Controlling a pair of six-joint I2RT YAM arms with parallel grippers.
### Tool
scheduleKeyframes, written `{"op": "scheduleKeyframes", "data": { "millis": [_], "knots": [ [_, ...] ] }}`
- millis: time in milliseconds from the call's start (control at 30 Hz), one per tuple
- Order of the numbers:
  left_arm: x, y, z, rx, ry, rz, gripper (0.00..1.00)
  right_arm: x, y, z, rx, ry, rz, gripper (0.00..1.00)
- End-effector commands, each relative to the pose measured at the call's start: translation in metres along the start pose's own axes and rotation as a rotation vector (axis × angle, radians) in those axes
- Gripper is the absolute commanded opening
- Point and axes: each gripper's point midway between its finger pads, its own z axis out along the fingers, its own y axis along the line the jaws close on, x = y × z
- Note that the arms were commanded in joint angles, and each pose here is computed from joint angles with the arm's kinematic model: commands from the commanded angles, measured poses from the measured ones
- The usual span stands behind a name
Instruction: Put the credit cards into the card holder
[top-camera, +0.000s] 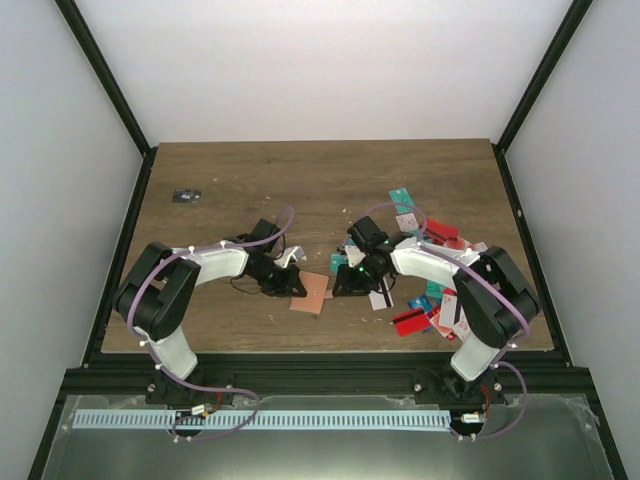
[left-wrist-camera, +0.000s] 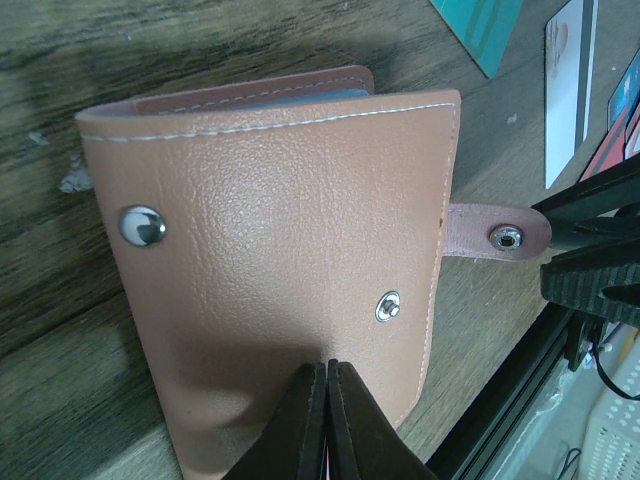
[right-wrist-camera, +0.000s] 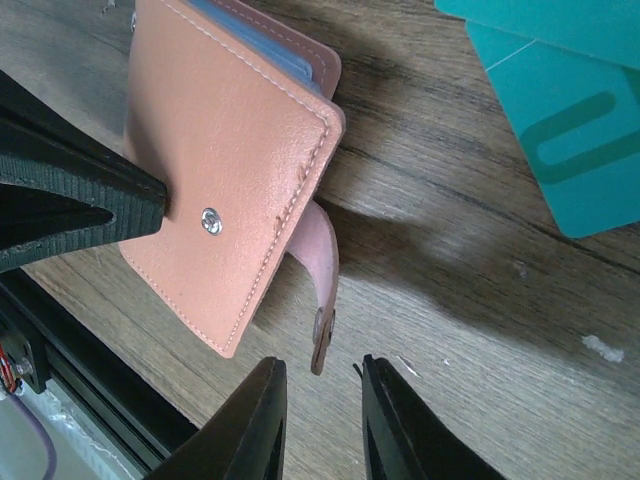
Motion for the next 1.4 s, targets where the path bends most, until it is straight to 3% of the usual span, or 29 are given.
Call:
{"op": "scheduleKeyframes", "data": {
  "millis": [0,400,600,1367],
  "knots": [
    [0.035,0.027,0.013,-0.089,0.119,-0.079,0.04,-0.004,0.004,0.004,-0.009,-0.009,-0.017,0.23],
    [0.035,0.027,0.013,-0.088,0.124,-0.079,0.04,-0.005,0.0,0.011,-0.006,-0.002,-0.008,0.12],
    [0.035,0.026,0.013,-0.085,0.125,-0.076,0.04,-0.006,0.004,0.011,-0.023,-0.003,-0.009,0.01],
    [0.033,0.024,0.011,-0.082,0.12,-0.054,0.04,-0.03,0.048,0.011,-0.173,0.02,-0.026,0.01]
  ]
}}
